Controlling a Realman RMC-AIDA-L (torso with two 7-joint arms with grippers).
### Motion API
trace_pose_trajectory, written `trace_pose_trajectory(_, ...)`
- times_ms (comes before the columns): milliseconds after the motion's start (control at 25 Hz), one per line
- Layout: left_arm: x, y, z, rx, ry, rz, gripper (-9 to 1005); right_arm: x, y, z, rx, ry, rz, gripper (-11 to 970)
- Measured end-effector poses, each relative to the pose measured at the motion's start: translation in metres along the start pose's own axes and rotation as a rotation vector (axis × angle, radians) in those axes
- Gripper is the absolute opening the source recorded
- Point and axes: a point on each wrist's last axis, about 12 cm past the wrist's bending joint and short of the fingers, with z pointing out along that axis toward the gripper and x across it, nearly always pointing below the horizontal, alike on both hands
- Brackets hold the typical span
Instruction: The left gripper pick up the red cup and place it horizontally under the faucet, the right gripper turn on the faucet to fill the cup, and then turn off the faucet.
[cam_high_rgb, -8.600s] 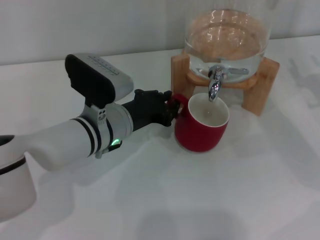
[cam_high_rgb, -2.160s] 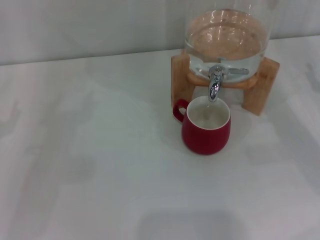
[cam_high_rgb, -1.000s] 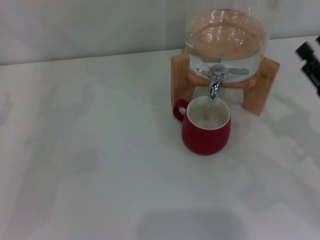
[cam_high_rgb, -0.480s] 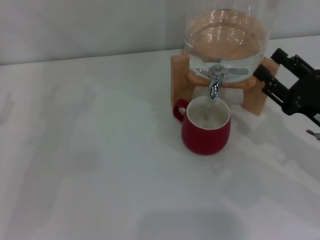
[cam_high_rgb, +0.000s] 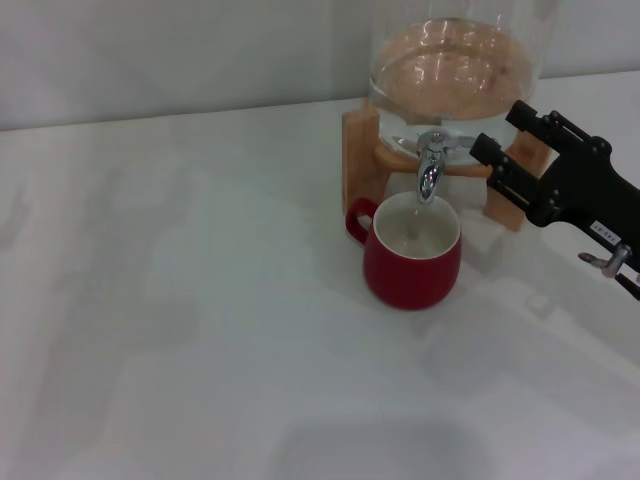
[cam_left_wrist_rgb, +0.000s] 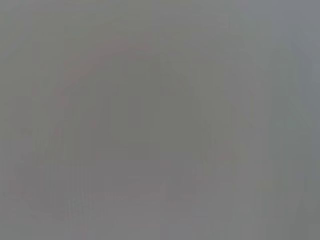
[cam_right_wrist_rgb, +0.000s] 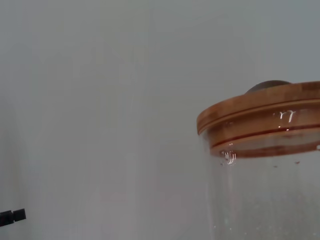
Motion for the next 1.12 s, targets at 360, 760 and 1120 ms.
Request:
trace_pose_trajectory(360,-0.0002,-0.0009,0.0005,0.004,-0.003,0.000,881,0.0018,-0.0025,0.0029,0.002,0.027,-0.011,621)
trace_pose_trajectory(760,-0.0001,-0.0009,-0.0007,0.005,-0.004,0.000,876,0.0061,-0.0023,0.0041,-0.009,0.066,-0.035,621)
trace_pose_trajectory(1120,0.0000,-0.0012,-0.0019,0.006,-0.007,-0.006,876,0.0078,-0.0007,0.0033,-0.032,0.086,-0.043,621)
